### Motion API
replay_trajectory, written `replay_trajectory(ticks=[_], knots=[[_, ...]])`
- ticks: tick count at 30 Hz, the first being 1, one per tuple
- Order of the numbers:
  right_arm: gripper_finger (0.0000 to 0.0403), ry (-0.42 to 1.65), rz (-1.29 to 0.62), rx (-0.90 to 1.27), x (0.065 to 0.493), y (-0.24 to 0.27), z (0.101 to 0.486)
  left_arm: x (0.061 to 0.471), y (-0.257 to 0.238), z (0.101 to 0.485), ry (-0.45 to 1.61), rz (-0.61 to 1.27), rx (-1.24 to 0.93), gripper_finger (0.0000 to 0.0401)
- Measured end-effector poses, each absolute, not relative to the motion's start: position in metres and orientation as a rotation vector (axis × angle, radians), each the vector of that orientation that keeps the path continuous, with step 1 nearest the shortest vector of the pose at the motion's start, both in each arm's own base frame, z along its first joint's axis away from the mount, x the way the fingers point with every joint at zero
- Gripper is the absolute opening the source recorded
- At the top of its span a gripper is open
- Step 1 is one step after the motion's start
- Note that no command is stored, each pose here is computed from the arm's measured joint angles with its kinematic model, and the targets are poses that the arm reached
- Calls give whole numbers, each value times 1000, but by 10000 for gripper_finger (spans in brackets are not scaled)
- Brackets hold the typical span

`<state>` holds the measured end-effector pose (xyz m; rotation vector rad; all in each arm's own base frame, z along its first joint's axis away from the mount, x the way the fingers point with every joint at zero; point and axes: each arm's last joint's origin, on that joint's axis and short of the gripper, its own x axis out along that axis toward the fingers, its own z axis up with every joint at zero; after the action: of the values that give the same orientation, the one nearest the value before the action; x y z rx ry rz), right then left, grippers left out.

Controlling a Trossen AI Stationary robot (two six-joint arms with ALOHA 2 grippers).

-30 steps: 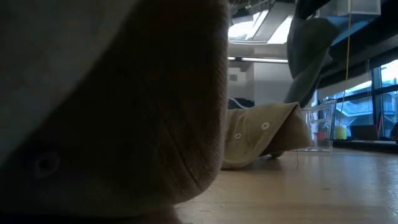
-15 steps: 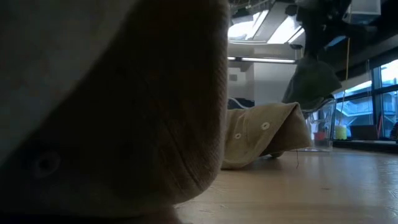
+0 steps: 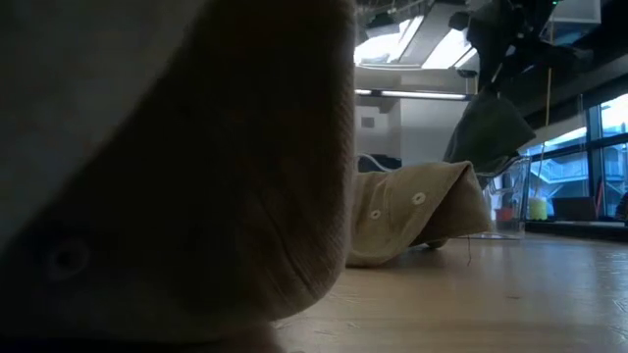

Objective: Pick & Place hat
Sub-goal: Put the right black cap into the right transparent bin, then put the top brown cap into the left transparent bin

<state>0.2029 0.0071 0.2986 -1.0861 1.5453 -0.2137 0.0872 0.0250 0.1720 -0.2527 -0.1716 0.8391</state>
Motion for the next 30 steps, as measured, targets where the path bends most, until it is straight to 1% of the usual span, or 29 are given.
replay_trajectory(ticks=[3, 9, 14, 18, 20, 22, 24, 27, 30], knots=[[84, 1545, -210, -1083, 203, 7, 298, 87, 25, 172, -172, 852, -252, 127], [128, 1539, -250, -1112, 203, 6, 300, 87, 25, 172, -172, 853, -252, 127], [158, 1535, -245, -1104, 200, 6, 301, 87, 25, 172, -172, 853, -252, 127], [175, 1518, -338, -1187, 199, 5, 306, 87, 25, 172, -173, 853, -253, 127], [178, 1475, -397, -1180, 200, 7, 312, 87, 25, 172, -174, 853, -253, 127], [178, 1404, -458, -1090, 202, 9, 323, 87, 25, 172, -174, 853, -253, 127], [177, 1319, -514, -949, 203, 11, 336, 87, 25, 172, -174, 853, -253, 127], [178, 1167, -586, -670, 206, 14, 356, 87, 25, 172, -175, 853, -254, 127], [178, 969, -631, -337, 214, 17, 375, 87, 25, 172, -180, 852, -264, 127]])
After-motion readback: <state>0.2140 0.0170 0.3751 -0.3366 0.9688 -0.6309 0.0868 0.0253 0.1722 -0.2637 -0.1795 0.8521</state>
